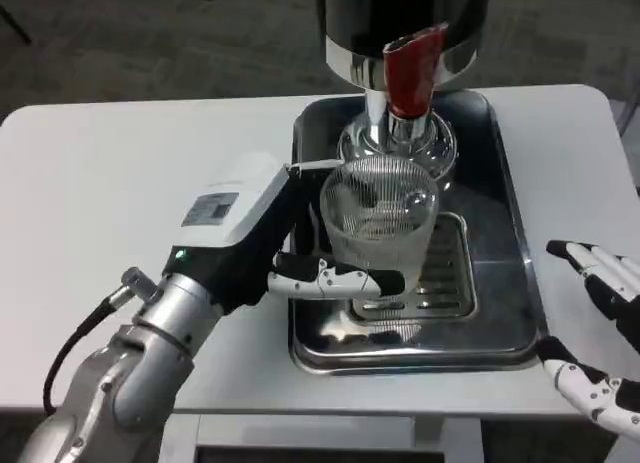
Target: Grasp the cup under the faucet to collect the drink, then remove the cup.
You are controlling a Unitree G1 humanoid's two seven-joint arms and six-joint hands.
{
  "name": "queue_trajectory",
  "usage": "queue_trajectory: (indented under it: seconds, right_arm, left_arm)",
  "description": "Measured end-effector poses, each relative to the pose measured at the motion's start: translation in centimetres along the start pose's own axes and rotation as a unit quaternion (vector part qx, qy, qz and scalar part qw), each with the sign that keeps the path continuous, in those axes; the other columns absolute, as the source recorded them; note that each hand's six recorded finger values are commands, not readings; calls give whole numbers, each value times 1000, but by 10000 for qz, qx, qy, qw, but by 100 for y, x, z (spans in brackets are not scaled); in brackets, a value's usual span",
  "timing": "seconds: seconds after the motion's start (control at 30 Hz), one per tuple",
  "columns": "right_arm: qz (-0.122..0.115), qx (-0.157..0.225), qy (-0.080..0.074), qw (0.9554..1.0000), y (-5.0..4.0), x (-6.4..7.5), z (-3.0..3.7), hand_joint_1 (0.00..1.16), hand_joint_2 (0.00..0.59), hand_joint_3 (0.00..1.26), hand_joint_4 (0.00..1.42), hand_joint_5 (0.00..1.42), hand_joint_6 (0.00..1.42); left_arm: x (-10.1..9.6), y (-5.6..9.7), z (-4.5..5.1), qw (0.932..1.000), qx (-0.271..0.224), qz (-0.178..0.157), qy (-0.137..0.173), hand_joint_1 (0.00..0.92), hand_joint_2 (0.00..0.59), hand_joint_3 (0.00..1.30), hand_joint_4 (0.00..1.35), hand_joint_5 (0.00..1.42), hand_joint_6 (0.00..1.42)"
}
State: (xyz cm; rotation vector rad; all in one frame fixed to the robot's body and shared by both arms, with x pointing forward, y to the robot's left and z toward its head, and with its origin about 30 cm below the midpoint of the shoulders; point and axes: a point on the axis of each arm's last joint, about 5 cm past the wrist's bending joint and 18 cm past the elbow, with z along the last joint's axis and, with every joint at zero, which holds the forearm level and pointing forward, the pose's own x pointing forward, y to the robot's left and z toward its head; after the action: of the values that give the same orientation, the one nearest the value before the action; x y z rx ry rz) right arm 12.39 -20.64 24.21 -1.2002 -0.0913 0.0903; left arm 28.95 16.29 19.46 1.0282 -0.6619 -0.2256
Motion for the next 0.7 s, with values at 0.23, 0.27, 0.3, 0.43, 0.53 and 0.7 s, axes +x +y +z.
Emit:
queue_trajectory:
  seconds: [0.23,0.27,0.3,0.43,0.53,0.7]
  right_arm:
    - [-19,41,3,10000,9,8,2,371,485,43,0,0,1]
    - [-22,43,1,10000,9,8,2,371,485,44,0,0,1]
    - [-30,45,-5,10000,10,9,3,371,485,44,0,0,1]
    - [-34,52,-18,10000,13,11,7,371,485,44,0,0,7]
    - [-32,61,-19,10000,15,13,8,371,485,46,0,0,11]
    - [-34,75,-22,10000,17,16,10,371,485,51,0,0,14]
  left_arm:
    - [-13,27,-33,9998,91,-73,132,251,81,485,378,498,577]
    - [-14,29,-36,9998,96,-81,150,251,81,479,367,483,563]
    - [-15,33,-40,9998,107,-90,168,251,86,472,353,466,543]
    - [-13,40,-41,9997,123,-112,174,240,86,445,302,419,459]
    - [-6,48,-37,9997,129,-150,163,232,83,411,285,391,416]
    - [43,93,-10,9997,162,-168,63,223,86,362,248,361,361]
